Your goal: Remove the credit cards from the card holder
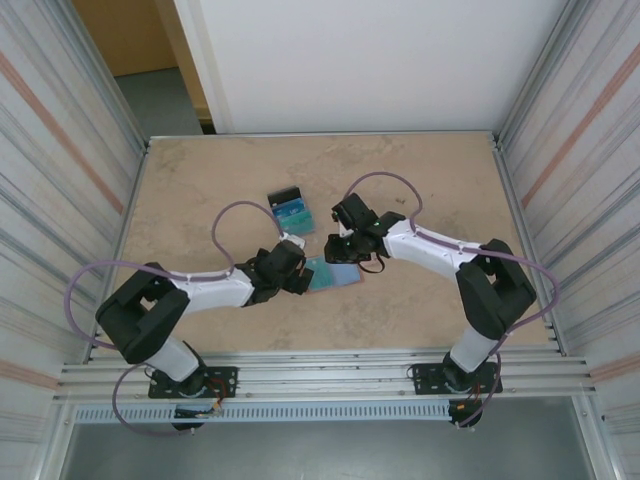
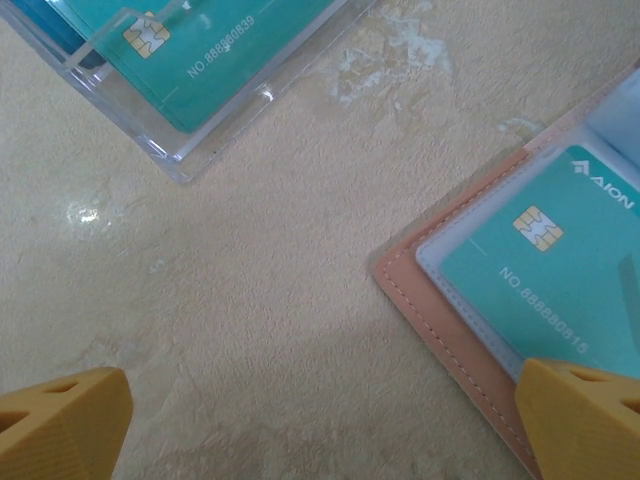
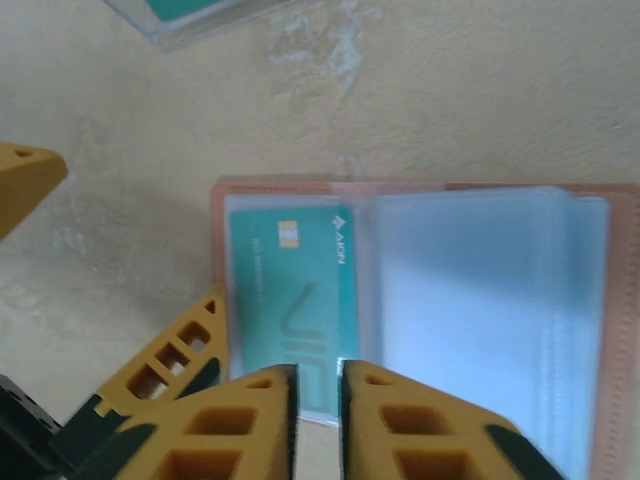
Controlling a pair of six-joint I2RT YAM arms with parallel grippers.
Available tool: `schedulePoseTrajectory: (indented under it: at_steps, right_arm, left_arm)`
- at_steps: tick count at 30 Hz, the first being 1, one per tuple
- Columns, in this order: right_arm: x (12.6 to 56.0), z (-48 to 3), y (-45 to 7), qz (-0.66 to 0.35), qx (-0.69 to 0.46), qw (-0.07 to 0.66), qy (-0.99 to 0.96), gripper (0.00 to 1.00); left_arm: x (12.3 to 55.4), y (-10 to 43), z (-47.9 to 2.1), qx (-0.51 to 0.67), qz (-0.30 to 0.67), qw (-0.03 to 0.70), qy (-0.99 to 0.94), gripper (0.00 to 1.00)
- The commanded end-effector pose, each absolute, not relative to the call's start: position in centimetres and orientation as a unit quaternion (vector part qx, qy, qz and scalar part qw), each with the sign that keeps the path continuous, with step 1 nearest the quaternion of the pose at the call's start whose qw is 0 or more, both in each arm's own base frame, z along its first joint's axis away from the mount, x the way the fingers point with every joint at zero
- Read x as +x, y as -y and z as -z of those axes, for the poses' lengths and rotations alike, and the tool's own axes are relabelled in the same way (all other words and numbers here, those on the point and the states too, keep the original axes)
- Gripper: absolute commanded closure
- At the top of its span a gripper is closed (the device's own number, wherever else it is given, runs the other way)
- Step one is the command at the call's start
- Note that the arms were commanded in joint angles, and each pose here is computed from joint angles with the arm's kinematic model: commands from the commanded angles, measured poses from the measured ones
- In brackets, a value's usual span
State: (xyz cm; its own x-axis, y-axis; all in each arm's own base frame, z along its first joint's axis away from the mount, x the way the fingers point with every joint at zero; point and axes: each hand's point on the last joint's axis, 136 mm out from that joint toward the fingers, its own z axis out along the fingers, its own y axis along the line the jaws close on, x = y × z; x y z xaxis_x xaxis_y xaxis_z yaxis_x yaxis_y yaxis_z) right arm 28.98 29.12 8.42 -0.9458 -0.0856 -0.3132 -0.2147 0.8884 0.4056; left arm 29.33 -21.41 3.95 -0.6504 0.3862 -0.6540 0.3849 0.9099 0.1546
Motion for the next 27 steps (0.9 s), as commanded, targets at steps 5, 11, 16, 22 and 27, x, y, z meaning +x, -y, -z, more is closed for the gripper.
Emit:
schedulePoseTrajectory:
  at_steps: [5, 11, 16, 22, 27]
  right_arm:
    - [28.2, -5.8, -31.0, -0.262, -0.078, 0.087, -0.958, 0.87]
    - [28.0, -4.1, -30.8, -0.245, -0.073, 0.065, -0.964, 0.83]
    - [27.9, -3.3, -30.2, -0.229, -0.069, 0.062, -0.969, 0.81]
    - [27.8, -3.1, -29.8, -0.22, -0.066, 0.061, -0.971, 0.79]
    - [27.8, -2.9, -29.4, -0.216, -0.065, 0.061, -0.972, 0.79]
  left_arm:
    - [29.7, 21.4, -3.6, 0.201, -0.015, 0.357, -0.912, 0.01]
    - [29.5, 21.1, -3.2, 0.203, -0.024, 0.35, -0.914, 0.01]
    - [29.4, 20.8, -3.0, 0.204, -0.031, 0.346, -0.915, 0.01]
    - [29.4, 20.8, -2.8, 0.206, -0.034, 0.343, -0.916, 0.01]
    - [29.5, 20.9, -2.9, 0.206, -0.035, 0.344, -0.916, 0.01]
